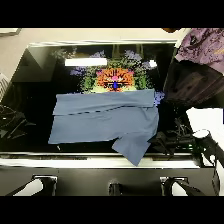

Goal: Fold the clothes and pants, and hang the long-sleeved shirts on hangers.

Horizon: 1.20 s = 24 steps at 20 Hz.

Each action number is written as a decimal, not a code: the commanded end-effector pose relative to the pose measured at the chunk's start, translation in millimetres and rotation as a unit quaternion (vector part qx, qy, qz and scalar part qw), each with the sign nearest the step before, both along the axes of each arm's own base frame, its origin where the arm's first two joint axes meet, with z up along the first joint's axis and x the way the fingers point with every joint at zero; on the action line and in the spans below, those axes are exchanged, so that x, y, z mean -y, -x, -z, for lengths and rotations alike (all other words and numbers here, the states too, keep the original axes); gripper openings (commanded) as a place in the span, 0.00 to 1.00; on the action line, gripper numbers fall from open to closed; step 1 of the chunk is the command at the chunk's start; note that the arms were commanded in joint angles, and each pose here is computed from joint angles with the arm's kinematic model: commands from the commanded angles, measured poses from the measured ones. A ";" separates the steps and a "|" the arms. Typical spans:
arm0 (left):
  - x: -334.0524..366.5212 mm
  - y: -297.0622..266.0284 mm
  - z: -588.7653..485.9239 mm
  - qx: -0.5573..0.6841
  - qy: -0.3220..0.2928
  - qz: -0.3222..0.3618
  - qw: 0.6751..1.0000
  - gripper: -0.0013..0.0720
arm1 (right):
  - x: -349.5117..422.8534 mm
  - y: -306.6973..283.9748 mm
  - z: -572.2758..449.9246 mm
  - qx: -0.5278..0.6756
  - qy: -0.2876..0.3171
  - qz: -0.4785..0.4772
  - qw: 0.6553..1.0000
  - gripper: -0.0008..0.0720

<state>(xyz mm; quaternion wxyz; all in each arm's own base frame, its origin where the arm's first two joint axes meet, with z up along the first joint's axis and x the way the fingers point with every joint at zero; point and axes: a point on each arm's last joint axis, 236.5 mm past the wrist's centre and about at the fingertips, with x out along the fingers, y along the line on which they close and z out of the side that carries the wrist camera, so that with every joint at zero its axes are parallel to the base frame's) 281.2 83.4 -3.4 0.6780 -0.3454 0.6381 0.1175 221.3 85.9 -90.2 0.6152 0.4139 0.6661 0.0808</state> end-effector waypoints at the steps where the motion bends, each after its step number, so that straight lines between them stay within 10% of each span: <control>1: -2.3 -2.9 0.6 0.007 -0.004 -0.004 1.000 0.95 | -4.5 -2.6 6.3 0.005 -0.010 0.028 1.000 0.75; 21: -13.5 -18.1 0.3 0.037 -0.026 -0.017 0.999 0.95 | -20.2 25.1 26.4 -0.037 -0.042 0.019 0.998 0.71; 24: -13.4 -18.0 0.3 0.037 -0.026 -0.017 0.999 0.95 | -18.8 22.1 28.6 -0.032 -0.039 0.022 0.999 0.56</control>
